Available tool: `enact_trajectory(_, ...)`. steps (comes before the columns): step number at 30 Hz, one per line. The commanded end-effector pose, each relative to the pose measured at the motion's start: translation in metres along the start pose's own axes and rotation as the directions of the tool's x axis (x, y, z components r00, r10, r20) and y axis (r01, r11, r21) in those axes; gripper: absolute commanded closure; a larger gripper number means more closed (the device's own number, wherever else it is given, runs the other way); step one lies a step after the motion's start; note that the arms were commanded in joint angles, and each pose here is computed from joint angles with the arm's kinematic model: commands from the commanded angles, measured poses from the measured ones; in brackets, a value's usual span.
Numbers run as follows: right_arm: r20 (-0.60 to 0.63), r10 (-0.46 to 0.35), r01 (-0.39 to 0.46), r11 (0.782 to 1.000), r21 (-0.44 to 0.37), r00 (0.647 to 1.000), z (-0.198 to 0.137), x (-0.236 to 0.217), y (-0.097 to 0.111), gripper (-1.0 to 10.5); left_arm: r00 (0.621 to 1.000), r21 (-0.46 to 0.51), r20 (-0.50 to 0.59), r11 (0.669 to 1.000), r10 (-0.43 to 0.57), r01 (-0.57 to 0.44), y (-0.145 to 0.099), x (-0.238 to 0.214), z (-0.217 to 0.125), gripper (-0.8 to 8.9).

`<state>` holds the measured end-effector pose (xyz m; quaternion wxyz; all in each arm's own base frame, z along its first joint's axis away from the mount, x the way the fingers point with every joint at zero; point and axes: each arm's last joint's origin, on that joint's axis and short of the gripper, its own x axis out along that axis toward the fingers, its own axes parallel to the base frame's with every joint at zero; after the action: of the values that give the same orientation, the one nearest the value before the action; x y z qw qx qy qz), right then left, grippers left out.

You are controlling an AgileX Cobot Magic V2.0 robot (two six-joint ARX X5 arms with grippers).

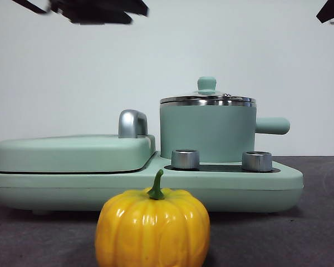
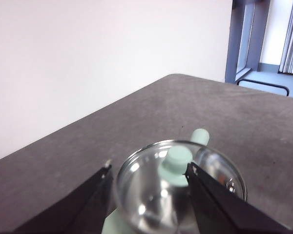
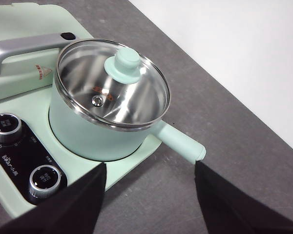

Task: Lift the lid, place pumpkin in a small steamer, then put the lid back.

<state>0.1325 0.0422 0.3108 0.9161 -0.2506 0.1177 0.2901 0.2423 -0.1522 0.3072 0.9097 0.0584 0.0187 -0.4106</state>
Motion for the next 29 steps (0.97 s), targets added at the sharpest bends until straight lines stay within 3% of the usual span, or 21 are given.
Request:
enact_trajectory(1, 0.015, -0.007, 0.007, 1.0, 0.005, 1.0, 0.005, -0.001, -0.002, 6.6, 0.999, -0.008, 0.031, 1.0, -0.018, 0.019, -0.002, 0.018, 0.0, 5.66)
enact_trajectory(18, 0.015, -0.007, 0.006, 1.0, 0.023, 1.0, 0.005, -0.001, -0.002, 6.6, 0.991, -0.03, -0.057, 0.992, -0.122, 0.12, -0.015, 0.111, -0.022, 5.66)
enact_trajectory(29, 0.015, -0.007, 0.006, 1.0, 0.023, 1.0, 0.005, -0.001, -0.002, 6.6, 0.985, -0.044, -0.104, 0.99, -0.139, 0.135, -0.017, 0.135, -0.039, 5.66)
